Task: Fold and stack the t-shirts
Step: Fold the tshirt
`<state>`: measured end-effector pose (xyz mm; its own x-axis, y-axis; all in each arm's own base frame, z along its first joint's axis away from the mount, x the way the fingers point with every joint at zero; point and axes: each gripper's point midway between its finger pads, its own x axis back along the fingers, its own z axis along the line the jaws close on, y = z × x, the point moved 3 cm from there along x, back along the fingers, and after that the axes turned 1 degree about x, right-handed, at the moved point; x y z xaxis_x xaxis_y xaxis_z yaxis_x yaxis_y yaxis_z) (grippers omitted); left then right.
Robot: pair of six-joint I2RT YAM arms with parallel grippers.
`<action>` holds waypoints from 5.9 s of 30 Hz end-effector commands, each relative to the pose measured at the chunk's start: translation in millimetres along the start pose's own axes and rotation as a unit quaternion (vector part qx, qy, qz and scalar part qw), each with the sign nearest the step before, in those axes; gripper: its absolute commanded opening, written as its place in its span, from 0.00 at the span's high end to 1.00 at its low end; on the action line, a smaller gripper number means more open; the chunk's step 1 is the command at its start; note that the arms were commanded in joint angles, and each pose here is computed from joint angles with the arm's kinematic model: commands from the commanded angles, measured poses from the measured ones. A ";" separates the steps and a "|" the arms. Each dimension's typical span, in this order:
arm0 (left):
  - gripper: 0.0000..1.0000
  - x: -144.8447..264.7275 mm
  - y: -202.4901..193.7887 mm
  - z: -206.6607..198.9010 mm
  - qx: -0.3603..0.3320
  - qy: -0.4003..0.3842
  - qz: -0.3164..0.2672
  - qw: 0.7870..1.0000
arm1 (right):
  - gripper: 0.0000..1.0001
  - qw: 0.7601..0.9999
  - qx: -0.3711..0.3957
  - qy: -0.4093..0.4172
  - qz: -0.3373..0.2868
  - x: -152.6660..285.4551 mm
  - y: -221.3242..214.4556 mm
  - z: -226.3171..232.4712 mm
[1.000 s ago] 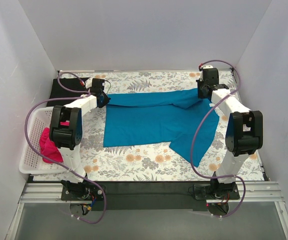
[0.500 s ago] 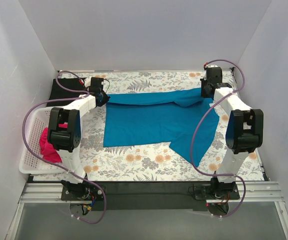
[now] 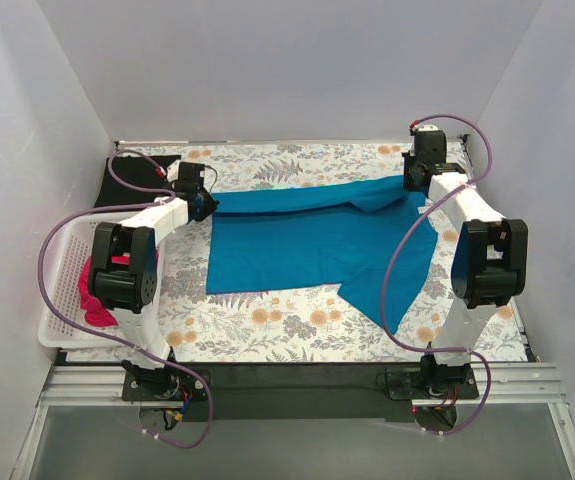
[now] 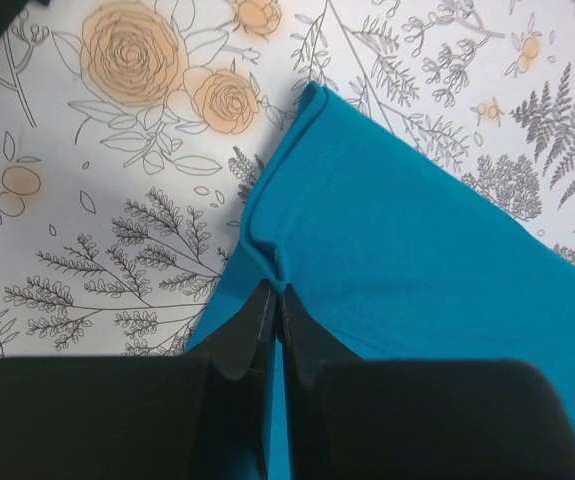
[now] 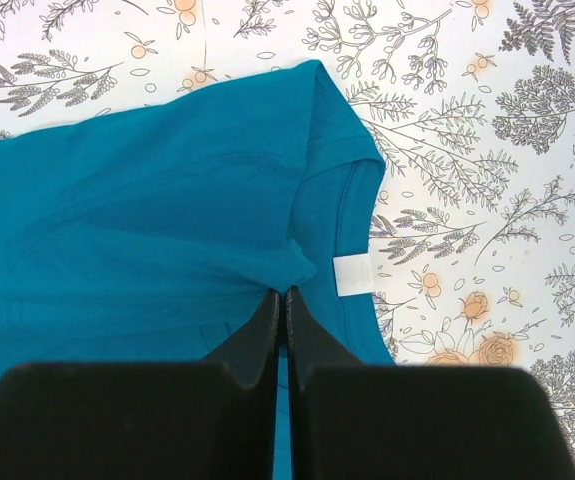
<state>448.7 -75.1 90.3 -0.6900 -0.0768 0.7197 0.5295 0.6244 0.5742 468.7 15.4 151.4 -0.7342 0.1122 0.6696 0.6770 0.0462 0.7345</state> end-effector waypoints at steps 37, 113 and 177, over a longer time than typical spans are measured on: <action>0.98 -2.8 -51.5 36.5 0.020 0.046 0.036 0.998 | 0.99 0.998 -0.055 0.022 0.009 -4.5 -12.1 -1.8; 0.55 24.8 -37.1 31.6 -0.086 0.026 0.059 0.994 | 0.84 0.924 -0.332 0.186 0.028 -21.9 -102.1 -60.0; 0.28 157.2 -5.4 4.4 -0.127 -0.148 -0.087 0.977 | 0.73 0.965 0.157 0.194 0.076 23.3 -111.2 128.4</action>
<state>353.0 -96.7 223.8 -0.8997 0.1274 0.4175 0.4280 0.4453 0.7864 368.7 143.5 64.0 -0.5158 -0.2699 0.8131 0.7353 0.3476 0.5818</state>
